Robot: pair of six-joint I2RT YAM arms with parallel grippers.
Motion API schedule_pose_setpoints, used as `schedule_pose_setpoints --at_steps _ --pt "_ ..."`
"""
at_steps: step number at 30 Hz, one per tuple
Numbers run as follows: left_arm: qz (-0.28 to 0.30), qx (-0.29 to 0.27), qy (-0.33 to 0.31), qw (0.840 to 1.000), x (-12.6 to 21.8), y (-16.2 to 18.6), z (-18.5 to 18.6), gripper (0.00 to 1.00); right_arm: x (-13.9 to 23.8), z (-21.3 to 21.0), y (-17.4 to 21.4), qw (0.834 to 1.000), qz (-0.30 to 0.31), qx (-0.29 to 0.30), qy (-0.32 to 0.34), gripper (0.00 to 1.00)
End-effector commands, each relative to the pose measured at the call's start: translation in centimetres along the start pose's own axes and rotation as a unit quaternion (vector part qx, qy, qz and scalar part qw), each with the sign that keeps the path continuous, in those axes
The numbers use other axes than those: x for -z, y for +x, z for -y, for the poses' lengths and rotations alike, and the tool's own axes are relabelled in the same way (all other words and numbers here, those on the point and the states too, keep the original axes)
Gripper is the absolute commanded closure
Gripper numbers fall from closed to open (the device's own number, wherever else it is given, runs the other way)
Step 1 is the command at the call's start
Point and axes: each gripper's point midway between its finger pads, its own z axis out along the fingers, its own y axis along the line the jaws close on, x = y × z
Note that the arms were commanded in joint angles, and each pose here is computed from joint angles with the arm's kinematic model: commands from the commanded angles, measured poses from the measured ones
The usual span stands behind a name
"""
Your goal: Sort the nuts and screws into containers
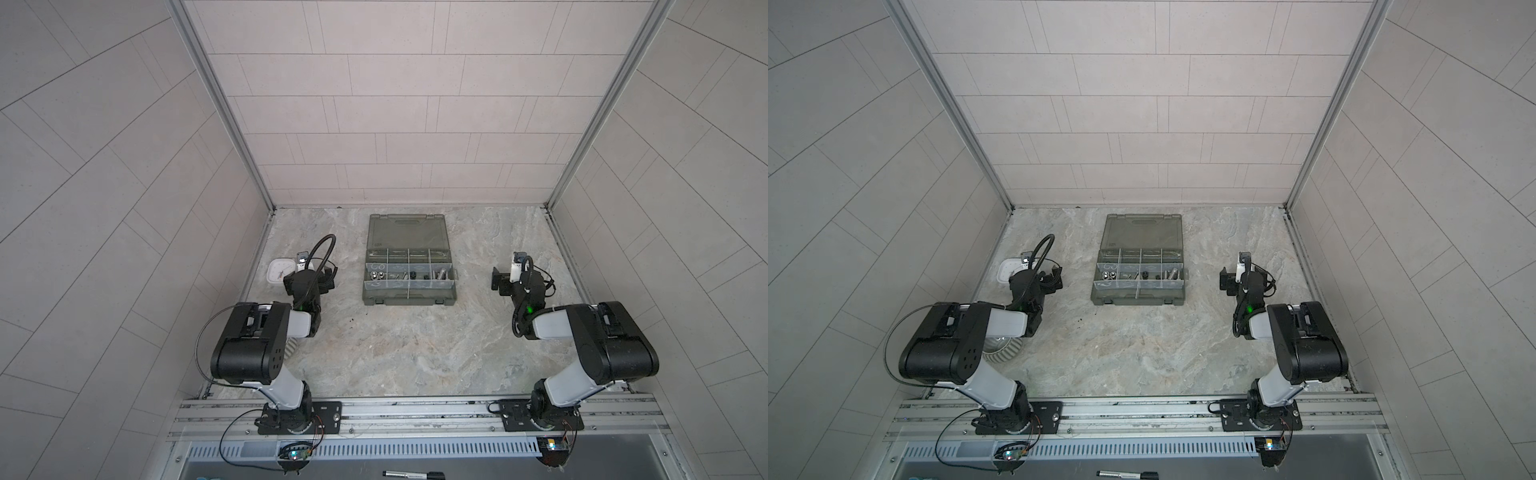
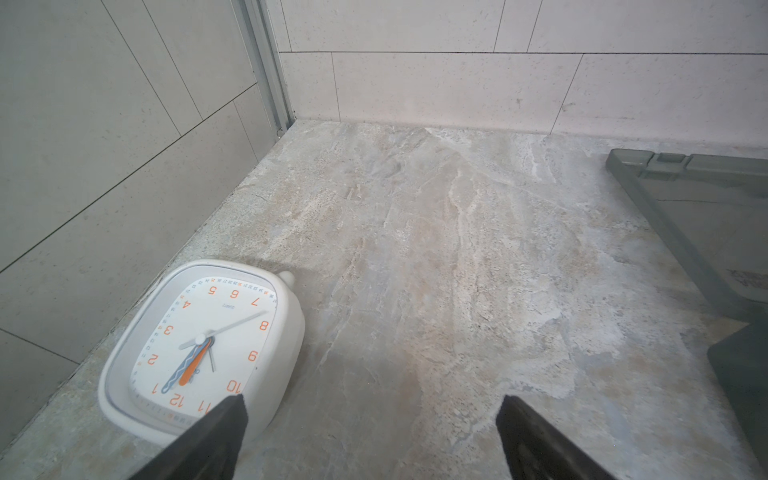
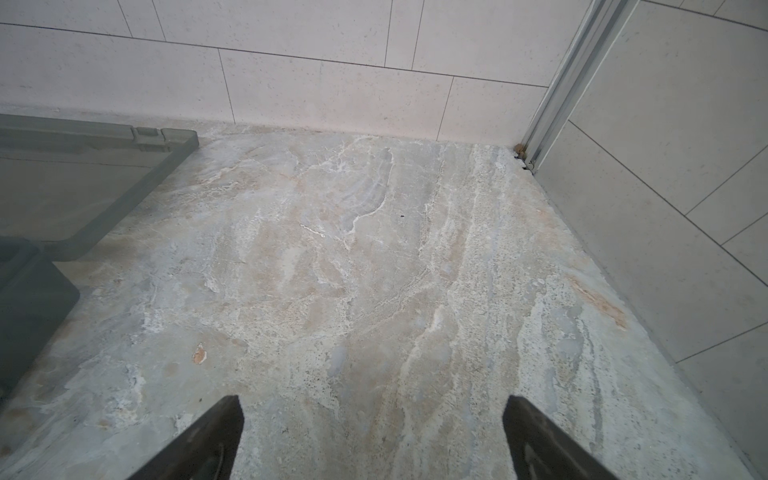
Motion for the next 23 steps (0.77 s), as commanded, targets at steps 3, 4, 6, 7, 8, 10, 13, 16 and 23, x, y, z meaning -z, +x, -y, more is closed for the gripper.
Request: schedule_pose_setpoints --at_steps 3,4,6,7,8,10,13,16,23 --pt "0.009 0.007 -0.004 1.0 0.11 -0.18 -0.3 0.0 -0.01 -0.27 0.08 1.0 0.003 0.009 -0.004 0.01" --pt "0.009 0.006 -0.003 1.0 0.13 -0.12 -0.26 0.0 -0.02 -0.27 0.03 1.0 0.004 0.008 -0.004 0.01" --pt "0.009 0.007 -0.004 1.0 0.15 -0.16 -0.33 0.0 -0.05 -0.25 0.11 1.0 0.002 0.008 -0.004 0.01" --pt "0.009 0.007 -0.003 1.0 0.17 -0.16 -0.28 0.0 -0.07 -0.3 0.11 1.0 0.002 0.008 -0.005 0.01" --pt "0.009 0.007 -0.004 1.0 0.18 -0.15 -0.29 0.0 -0.12 -0.29 0.14 1.0 0.001 0.008 -0.005 0.01" --pt "0.008 0.007 -0.003 1.0 0.18 -0.12 -0.28 0.0 -0.19 -0.23 0.13 1.0 -0.001 0.006 -0.007 0.01" --pt "0.009 0.007 -0.004 1.0 0.17 -0.16 -0.3 0.0 -0.21 -0.27 0.13 1.0 -0.002 0.007 -0.008 0.01" --pt "0.009 0.006 -0.004 1.0 0.16 -0.2 -0.28 0.0 -0.21 -0.22 0.15 1.0 -0.003 0.006 -0.007 0.01" --pt "0.009 0.006 -0.004 1.0 0.2 -0.2 -0.21 0.0 -0.13 -0.19 0.11 1.0 0.0 0.007 -0.007 0.01"
